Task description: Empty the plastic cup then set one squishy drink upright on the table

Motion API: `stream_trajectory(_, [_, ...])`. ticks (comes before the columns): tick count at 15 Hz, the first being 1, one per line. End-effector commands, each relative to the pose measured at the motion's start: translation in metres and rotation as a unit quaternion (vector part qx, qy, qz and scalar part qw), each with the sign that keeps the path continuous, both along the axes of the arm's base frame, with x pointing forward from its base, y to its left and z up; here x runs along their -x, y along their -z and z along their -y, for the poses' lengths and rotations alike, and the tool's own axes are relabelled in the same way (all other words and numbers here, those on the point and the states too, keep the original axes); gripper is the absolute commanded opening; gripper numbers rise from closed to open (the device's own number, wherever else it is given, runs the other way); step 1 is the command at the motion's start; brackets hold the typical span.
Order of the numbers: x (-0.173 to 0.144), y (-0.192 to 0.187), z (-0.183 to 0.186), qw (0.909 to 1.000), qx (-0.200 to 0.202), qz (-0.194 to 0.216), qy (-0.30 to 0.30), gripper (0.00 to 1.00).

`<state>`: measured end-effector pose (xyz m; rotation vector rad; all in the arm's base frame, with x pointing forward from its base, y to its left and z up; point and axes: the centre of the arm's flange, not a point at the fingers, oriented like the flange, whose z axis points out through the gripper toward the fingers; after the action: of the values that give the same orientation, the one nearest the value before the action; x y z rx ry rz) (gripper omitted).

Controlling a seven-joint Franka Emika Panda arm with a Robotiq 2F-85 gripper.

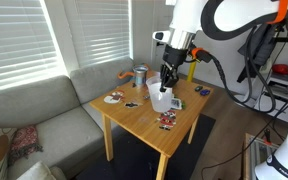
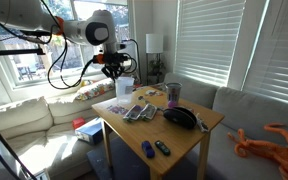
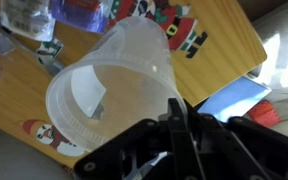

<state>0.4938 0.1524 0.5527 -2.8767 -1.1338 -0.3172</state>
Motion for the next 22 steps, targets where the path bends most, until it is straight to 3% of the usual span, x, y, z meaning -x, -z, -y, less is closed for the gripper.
stream_trajectory(1, [-0.006,0.008,-0.009,0.9951,-0.014,0.097,-0.004,0.01])
stream_trajectory(5, [-0.009,0.019,-0.019,0.9902,-0.071,0.12,0.005,0.01])
stream_trajectory(11, [-0.006,0.039,-0.029,0.9906,-0.093,0.1,0.003,0.05])
stream_trajectory(12, [-0.006,0.043,-0.028,0.9907,-0.091,0.1,0.004,0.25])
stream_trajectory(17, [-0.003,0.012,-0.011,0.9864,-0.121,0.11,0.017,0.56])
stream_trajectory(22, [0.015,-0.051,0.047,0.9718,-0.173,0.151,0.054,0.92])
